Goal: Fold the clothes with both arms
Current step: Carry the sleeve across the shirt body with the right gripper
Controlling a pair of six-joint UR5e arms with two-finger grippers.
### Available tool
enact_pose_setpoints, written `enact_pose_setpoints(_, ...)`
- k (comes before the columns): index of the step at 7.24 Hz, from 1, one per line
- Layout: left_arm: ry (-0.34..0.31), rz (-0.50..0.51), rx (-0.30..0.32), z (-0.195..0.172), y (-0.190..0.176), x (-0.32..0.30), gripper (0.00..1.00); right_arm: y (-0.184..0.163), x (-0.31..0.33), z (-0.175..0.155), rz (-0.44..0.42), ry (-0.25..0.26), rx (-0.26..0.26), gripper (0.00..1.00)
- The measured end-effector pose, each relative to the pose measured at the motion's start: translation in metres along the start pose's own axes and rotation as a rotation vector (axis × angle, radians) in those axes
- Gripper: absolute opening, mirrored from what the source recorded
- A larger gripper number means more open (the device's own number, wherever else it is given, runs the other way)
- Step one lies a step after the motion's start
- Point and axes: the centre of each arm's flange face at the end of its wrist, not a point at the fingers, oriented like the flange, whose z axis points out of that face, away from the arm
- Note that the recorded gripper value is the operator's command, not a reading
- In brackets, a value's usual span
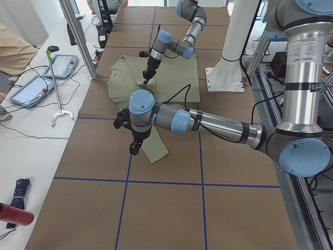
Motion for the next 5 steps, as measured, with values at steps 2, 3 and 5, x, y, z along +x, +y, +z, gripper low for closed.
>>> enact_pose_setpoints(2, 0.006, -0.003, 0.000, 0.0000, 0.0010, 0.0007, 1.00, 0.0017, -0.0054, 0.0016, -0.001, -0.011, 0.003, 1.00)
enact_pose_setpoints(3, 0.014, -0.006, -0.002, 0.0005, 0.0026, 0.0010, 1.00, 0.0023, -0.0067, 0.0017, -0.001, -0.014, 0.002, 1.00)
enact_pose_setpoints(5, 0.020, -0.005, 0.000, -0.0014, 0.0062, 0.0034, 1.00, 0.0003, -0.0043, 0.0026, -0.002, -0.012, 0.003, 1.00)
